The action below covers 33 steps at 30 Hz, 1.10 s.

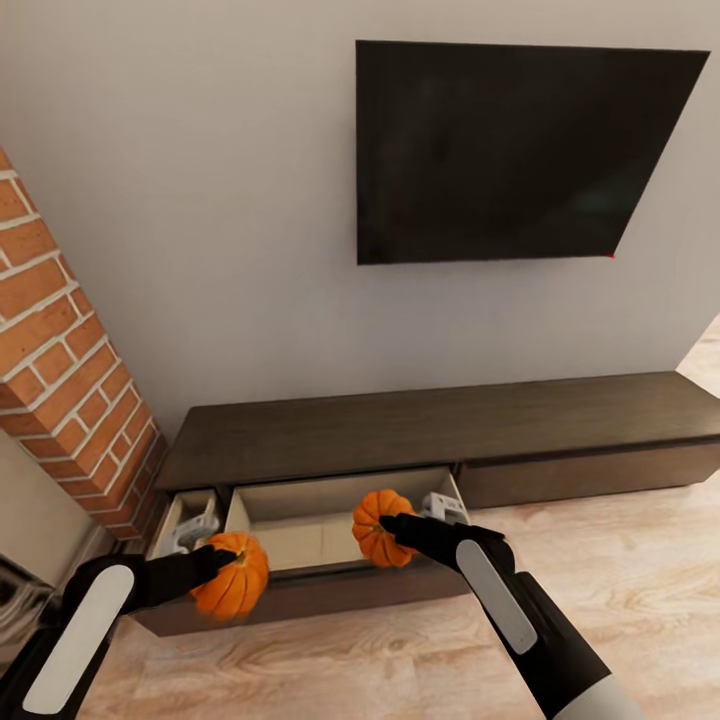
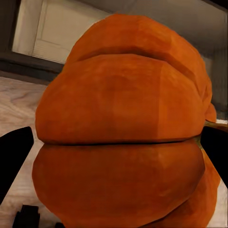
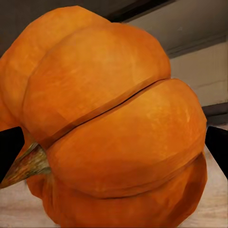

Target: Place each of the two pumpkins and all three candles from the living room inside a cabinet in the living room (use any cabinet), then make sure every cabinet is closed, and position the cauldron so it is next to a table in the living room.

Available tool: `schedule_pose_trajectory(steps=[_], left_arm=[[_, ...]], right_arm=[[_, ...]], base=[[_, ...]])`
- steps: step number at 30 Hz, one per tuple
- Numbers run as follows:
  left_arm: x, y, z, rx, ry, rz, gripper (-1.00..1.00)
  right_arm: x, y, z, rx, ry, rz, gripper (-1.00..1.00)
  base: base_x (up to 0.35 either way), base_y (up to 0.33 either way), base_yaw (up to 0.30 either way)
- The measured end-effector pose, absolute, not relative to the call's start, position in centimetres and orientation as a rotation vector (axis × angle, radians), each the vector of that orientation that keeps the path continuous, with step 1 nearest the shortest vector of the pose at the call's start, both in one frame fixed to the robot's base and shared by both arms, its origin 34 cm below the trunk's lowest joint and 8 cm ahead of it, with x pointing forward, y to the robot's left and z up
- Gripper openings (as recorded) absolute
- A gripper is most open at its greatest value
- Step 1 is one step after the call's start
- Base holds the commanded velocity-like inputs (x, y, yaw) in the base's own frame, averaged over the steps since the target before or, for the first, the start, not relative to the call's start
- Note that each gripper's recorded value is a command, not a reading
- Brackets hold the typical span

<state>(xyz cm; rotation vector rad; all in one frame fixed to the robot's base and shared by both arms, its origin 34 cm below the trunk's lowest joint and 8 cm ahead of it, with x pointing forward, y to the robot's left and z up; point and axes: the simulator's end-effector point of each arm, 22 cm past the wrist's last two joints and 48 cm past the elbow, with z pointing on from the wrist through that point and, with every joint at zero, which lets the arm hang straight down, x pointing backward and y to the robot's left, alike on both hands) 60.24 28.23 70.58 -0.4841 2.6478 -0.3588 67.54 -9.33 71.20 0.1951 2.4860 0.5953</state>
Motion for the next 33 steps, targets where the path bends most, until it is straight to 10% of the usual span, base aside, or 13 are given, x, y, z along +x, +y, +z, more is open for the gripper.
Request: schedule_pose_trajectory(steps=[33], left_arm=[[60.4, 29.1, 70.5, -0.534, 2.632, -0.366, -1.00]], right_arm=[[62.7, -8.2, 64.0, 0.205, 2.688, 0.507, -1.00]], base=[[0.190, -0.065, 0.000]])
